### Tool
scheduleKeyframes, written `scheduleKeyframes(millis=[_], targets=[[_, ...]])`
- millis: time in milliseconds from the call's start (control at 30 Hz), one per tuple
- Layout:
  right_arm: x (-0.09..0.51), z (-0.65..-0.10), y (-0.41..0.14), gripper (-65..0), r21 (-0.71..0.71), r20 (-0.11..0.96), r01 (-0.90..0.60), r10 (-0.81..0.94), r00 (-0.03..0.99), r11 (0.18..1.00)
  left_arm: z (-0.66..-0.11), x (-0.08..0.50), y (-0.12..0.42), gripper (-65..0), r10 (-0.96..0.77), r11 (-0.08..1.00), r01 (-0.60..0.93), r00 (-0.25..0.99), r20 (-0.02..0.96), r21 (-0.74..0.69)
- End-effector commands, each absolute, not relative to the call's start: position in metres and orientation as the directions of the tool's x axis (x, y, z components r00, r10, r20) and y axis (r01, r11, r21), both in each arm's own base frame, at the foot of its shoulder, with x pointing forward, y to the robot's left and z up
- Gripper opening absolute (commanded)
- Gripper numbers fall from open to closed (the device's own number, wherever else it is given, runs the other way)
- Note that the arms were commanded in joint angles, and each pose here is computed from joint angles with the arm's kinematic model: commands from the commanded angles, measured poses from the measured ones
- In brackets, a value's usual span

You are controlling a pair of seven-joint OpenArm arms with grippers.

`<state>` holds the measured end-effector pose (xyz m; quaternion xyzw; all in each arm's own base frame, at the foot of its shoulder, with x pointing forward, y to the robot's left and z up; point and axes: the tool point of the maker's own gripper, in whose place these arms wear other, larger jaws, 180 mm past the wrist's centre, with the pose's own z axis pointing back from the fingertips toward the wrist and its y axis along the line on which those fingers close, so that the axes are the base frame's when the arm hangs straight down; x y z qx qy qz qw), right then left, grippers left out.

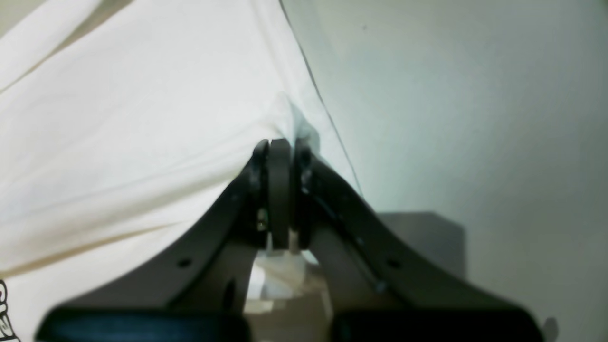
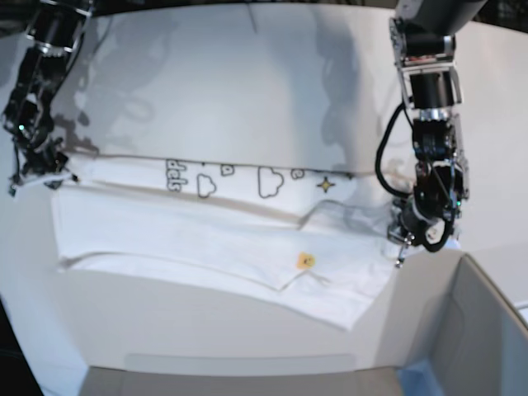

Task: Layout the t-shirt on the table in an organized manner, then fold the t-shirt properly
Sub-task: 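Lower the folded edge onto the shirt and release both grippers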

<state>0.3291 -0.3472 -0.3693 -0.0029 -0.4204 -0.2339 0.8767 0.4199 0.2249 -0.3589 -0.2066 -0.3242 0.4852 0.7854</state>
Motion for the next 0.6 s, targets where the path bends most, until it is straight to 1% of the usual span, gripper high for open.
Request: scheduleKeyframes(millis=[0, 67, 267, 367, 433, 467, 567], targets=[[0.342, -0.346, -0.36, -65.0, 0.173, 0.788, 0.412, -0.377, 0.487, 0.895, -0.338, 0.432, 0.238, -65.0, 0.882, 0.47, -0.599, 0.284, 0.377, -0.648], [0.342, -0.346, -0.36, -65.0, 0.172, 0.789, 0.41, -0.375, 0.488, 0.896, -0.339, 0.432, 0.24, -65.0, 0.875, 0.481, -0.603, 0.283, 0.393, -0.636], [0.348, -0.345, -0.353, -65.0, 0.135, 0.791, 0.364, -0.322, 0.521, 0.922, -0.338, 0.432, 0.24, -64.5, 0.875, 0.481, -0.602, 0.283, 0.394, -0.637], [0.352, -0.339, -0.354, -64.9, 0.139, 0.8, 0.363, -0.321, 0.508, 0.921, -0.336, 0.434, 0.239, -54.2, 0.875, 0.481, -0.598, 0.286, 0.389, -0.641], [0.355, -0.336, -0.354, -58.0, 0.142, 0.804, 0.363, -0.321, 0.501, 0.921, -0.328, 0.439, 0.238, -49.2, 0.875, 0.482, -0.586, 0.282, 0.394, -0.651], [0.355, -0.335, -0.355, -53.5, 0.14, 0.805, 0.363, -0.319, 0.5, 0.921, -0.327, 0.44, 0.238, -48.1, 0.875, 0.482, -0.585, 0.281, 0.395, -0.652], [0.356, -0.333, -0.356, -40.5, 0.139, 0.808, 0.363, -0.317, 0.497, 0.922, -0.327, 0.44, 0.237, -47.9, 0.875, 0.482, -0.582, 0.283, 0.394, -0.654]])
